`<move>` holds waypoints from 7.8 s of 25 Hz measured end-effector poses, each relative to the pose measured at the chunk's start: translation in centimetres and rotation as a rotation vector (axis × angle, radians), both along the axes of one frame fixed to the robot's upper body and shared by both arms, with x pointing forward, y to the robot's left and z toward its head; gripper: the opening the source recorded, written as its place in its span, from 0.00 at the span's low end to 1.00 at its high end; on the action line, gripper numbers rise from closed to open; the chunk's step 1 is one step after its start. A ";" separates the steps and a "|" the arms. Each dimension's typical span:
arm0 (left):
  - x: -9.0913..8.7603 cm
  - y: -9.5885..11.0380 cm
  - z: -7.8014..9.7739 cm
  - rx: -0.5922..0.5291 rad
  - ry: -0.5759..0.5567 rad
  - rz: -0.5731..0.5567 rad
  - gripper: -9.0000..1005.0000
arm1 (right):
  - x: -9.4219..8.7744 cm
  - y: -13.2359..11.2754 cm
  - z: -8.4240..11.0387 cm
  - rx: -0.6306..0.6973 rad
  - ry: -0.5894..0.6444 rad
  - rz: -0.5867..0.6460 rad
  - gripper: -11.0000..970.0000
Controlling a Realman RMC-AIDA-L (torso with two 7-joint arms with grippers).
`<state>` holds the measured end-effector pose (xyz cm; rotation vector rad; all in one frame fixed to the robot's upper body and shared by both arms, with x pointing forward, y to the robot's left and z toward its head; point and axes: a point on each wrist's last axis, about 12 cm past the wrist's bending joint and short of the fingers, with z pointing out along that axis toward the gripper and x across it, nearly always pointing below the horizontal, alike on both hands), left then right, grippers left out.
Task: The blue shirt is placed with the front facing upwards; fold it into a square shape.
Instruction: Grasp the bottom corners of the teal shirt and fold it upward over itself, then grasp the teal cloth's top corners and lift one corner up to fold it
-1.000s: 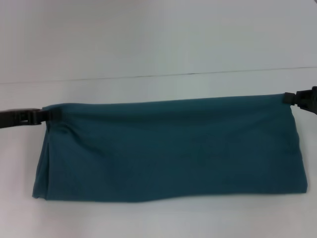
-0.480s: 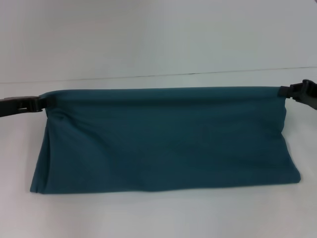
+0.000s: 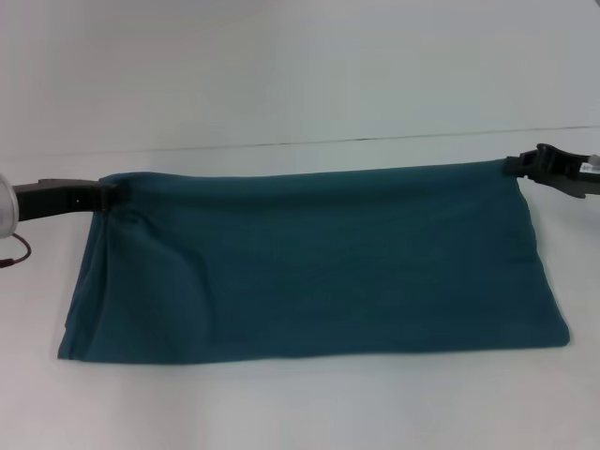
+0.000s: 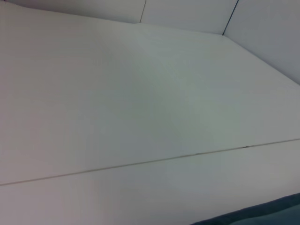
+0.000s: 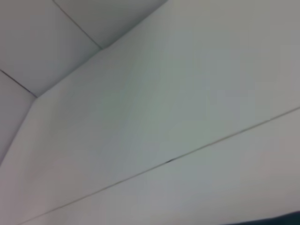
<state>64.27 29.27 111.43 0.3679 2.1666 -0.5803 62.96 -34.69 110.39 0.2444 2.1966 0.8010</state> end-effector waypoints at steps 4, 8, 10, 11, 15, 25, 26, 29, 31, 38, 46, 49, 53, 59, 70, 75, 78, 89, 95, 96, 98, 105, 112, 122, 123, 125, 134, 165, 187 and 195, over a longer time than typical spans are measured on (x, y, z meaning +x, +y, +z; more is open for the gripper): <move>0.1 -0.2 -0.5 0.003 0.013 0.018 0.05 | 0.9 1.1 -0.5 -0.052 0.006 -0.010 0.04; 0.0 -0.6 -1.2 0.013 0.011 0.045 0.09 | 1.5 2.0 -1.0 -0.100 0.005 -0.029 0.04; 0.0 -0.8 -1.4 0.020 0.001 0.062 0.11 | 1.9 2.5 -1.2 -0.135 0.000 -0.041 0.04; 0.0 -1.0 -1.5 0.022 -0.006 0.078 0.12 | 2.0 2.7 -1.3 -0.151 -0.004 -0.044 0.04; 0.1 -1.1 -1.9 0.041 -0.023 0.118 0.19 | 2.5 3.7 -1.7 -0.246 -0.066 -0.050 0.22; -2.3 1.5 -0.8 -0.021 -0.059 0.173 0.52 | 1.0 2.3 -1.1 -0.265 -0.259 -0.017 0.54; -2.7 1.8 -0.6 -0.034 -0.052 0.180 0.54 | 0.4 2.0 -1.2 -0.244 -0.287 -0.020 0.56; -4.0 2.4 -0.1 -0.078 0.004 0.178 0.64 | -1.4 1.5 -1.7 -0.194 -0.366 -0.023 0.63; -4.3 2.6 0.0 -0.087 0.045 0.168 0.73 | -2.4 1.4 -2.3 -0.184 -0.392 -0.017 0.68; -3.4 2.0 -0.2 -0.007 0.231 0.152 0.87 | -4.0 2.1 -3.8 -0.193 -0.404 0.048 0.77; -2.7 1.1 -0.7 0.061 0.302 0.154 0.88 | -4.6 2.8 -4.8 -0.179 -0.379 0.070 0.77; -2.7 1.0 -1.0 0.065 0.313 0.147 0.88 | -4.7 3.1 -4.9 -0.181 -0.375 0.086 0.77; -2.5 1.2 -1.4 0.091 0.323 0.149 0.87 | -4.7 3.3 -5.0 -0.180 -0.370 0.097 0.77; -2.3 1.0 -1.8 0.119 0.334 0.148 0.87 | -4.6 3.5 -5.0 -0.177 -0.369 0.105 0.77; -2.0 0.2 -2.5 0.125 0.349 0.134 0.87 | -4.6 3.5 -5.1 -0.179 -0.362 0.103 0.76; -2.0 -0.1 -2.7 0.138 0.332 0.124 0.83 | -4.7 3.5 -5.2 -0.180 -0.360 0.101 0.76; -1.9 -0.3 -2.7 0.146 0.327 0.110 0.78 | -4.8 3.5 -5.3 -0.177 -0.353 0.100 0.76; -1.8 -0.5 -2.5 0.137 0.318 0.099 0.50 | -4.6 3.7 -5.3 -0.172 -0.350 0.098 0.76; -1.7 -0.9 -2.1 0.094 0.294 0.071 0.17 | -4.5 3.6 -5.3 -0.168 -0.346 0.094 0.76; -1.7 -0.9 -1.8 0.079 0.285 0.064 0.14 | -4.5 3.6 -5.3 -0.168 -0.346 0.094 0.76; -1.7 -0.8 -1.6 0.069 0.280 0.060 0.09 | -4.6 3.6 -5.3 -0.168 -0.345 0.093 0.76; -1.8 -0.7 -0.7 0.064 0.266 0.039 0.07 | -4.7 3.5 -5.3 -0.171 -0.352 0.094 0.76; -2.1 -0.7 0.7 0.029 0.255 0.006 0.07 | -4.7 3.3 -5.3 -0.170 -0.355 0.083 0.76; -2.5 -2.8 1.3 -0.040 0.245 -0.050 0.07 | -4.8 3.2 -5.4 -0.171 -0.350 0.079 0.76; -2.6 -3.3 1.2 -0.045 0.250 -0.064 0.07 | -4.9 3.2 -5.4 -0.172 -0.349 0.080 0.76; -2.7 -3.9 1.1 -0.047 0.253 -0.081 0.07 | -4.9 3.2 -5.4 -0.174 -0.348 0.081 0.76; -2.8 -4.7 0.9 -0.046 0.257 -0.095 0.07 | -4.9 3.3 -5.6 -0.187 -0.346 0.089 0.76; -3.5 1.2 -2.4 0.039 0.263 0.244 0.45 | -5.2 3.6 -6.2 -0.179 -0.324 0.088 0.76; -2.9 1.1 -3.6 0.081 0.282 0.261 0.87 | -5.1 3.5 -6.1 -0.179 -0.323 0.086 0.76; -2.9 0.8 -3.9 0.082 0.289 0.258 0.85 | -5.1 3.6 -6.1 -0.175 -0.322 0.085 0.76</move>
